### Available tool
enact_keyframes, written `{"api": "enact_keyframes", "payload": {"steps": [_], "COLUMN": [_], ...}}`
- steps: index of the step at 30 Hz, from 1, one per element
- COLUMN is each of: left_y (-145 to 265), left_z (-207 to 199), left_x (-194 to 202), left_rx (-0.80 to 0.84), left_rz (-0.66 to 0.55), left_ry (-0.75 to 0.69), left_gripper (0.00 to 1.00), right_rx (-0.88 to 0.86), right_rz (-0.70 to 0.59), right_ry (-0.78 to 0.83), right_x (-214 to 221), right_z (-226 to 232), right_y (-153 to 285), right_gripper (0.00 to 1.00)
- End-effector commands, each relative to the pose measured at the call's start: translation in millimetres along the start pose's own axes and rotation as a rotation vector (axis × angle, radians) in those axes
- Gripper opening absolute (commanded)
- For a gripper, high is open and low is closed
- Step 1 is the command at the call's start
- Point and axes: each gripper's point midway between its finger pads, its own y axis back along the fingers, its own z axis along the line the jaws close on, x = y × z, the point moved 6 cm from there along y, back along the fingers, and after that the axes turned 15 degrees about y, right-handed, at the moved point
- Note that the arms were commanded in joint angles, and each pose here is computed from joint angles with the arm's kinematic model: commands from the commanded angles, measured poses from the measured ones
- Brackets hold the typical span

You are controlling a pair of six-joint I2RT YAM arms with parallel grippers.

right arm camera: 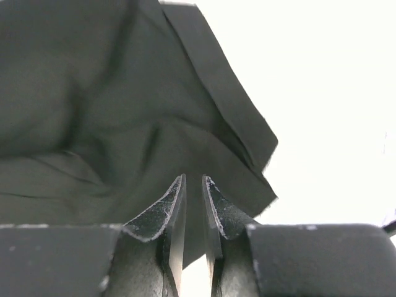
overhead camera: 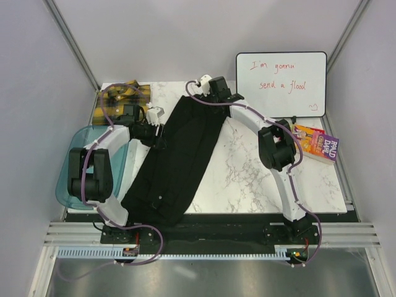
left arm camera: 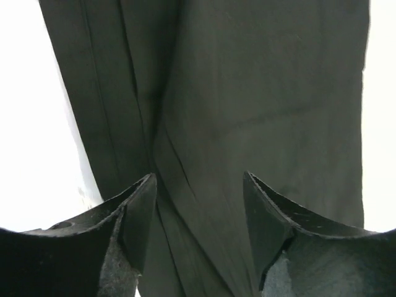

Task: Fold and stack the long sleeve shirts
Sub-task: Fold the shirt

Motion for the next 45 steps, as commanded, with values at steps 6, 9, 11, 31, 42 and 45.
{"api": "enact_keyframes", "payload": {"steps": [6,9,11,31,42,45], "left_y": [-37,-44,-45,18,-18,-32], "left_z": [13,22,26,-8,-45,-44], "left_x": [-42,-35,-31,-14,60,71], "left_rx": [-0.123,-0.157,-0.177,0.032,-0.016,-0.008], "left_rz": [-0.087,-0.053,-0.035,-0.062,0.175,0.242], "left_ry": [-0.006,0.004,0.005,-0.132,-0.535,-0.512], "left_gripper": [0.55,0.31,0.18,0.45,0.39,0.33], "right_rx": [-0.087,-0.063,-0.037,0.159,0.215,0.208], "right_rz": [-0.161,-0.14,-0.116,-0.228,-0.425,-0.434], "right_ry": [-0.084,-0.088,-0.078,-0.005,-0.09,-0.085], "right_x": [-31,-22,-16,-39,-99,-102], "right_z": [16,18,19,-10,-47,-53], "right_y": [-13,-31,-42,-55,22,50], "right_gripper": [0.23,0.23,0.22,0.27,0.32,0.33]}}
